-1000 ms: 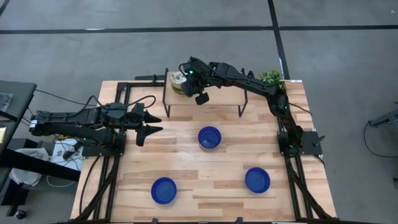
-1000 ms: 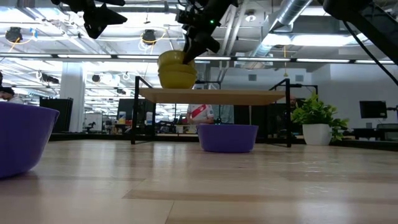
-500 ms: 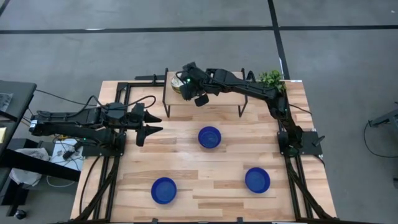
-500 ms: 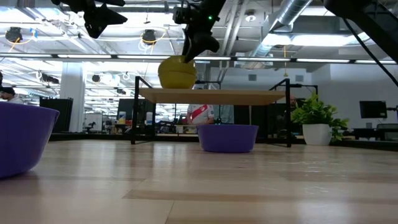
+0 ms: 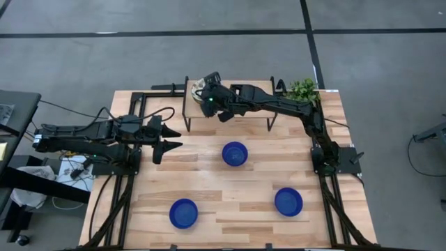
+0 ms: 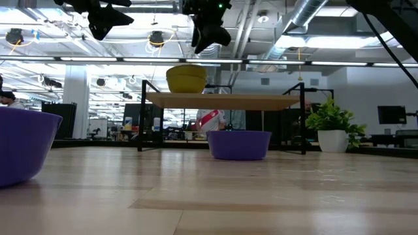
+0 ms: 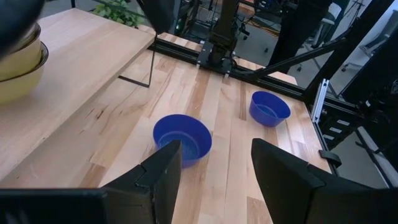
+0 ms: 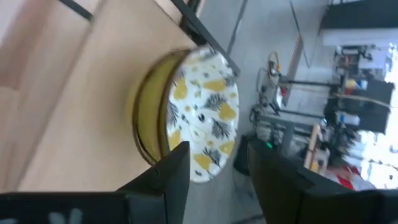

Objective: Pick & Place Mini bowls
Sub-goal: Stack the white bowl on top of the white bowls on the shelf

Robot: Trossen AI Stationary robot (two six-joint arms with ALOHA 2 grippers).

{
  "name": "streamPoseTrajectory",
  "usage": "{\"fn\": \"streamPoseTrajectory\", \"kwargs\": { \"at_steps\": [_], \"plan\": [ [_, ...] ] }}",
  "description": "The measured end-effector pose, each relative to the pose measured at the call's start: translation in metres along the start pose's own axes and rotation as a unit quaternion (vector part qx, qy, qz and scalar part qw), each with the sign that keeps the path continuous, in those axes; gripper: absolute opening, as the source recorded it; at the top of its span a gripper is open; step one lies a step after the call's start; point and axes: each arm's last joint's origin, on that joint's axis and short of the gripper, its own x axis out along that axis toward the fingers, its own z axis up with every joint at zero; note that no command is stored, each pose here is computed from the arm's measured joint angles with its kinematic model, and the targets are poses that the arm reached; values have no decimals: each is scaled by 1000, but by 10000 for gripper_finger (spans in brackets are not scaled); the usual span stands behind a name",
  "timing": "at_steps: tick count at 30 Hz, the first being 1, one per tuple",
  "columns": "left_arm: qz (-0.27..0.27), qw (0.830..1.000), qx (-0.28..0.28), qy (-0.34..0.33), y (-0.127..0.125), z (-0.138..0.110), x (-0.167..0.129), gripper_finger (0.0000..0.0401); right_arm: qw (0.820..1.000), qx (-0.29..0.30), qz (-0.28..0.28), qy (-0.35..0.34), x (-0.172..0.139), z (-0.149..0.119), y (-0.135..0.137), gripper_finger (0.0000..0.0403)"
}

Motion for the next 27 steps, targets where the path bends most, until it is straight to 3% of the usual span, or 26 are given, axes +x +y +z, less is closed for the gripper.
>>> {"fn": "streamPoseTrajectory", "kwargs": {
  "at_steps": [3,6,12,17,21,27],
  "plan": [
    [0,1000,0,0,0,0,0,192,999,24,-20,15,-4,-4,-5,146],
    [0,1000,0,0,0,0,0,192,996,89,-20,-1,-13,-15,-15,141],
    [0,1000,0,0,0,0,0,192,977,205,40,-39,-4,-41,-26,132],
    [0,1000,0,0,0,0,0,192,968,236,77,-40,17,-54,-27,127],
    [0,1000,0,0,0,0,0,192,963,256,67,-54,23,-59,-33,127],
    [0,1000,0,0,0,0,0,192,963,250,90,-45,41,-58,-26,125]
  ]
}}
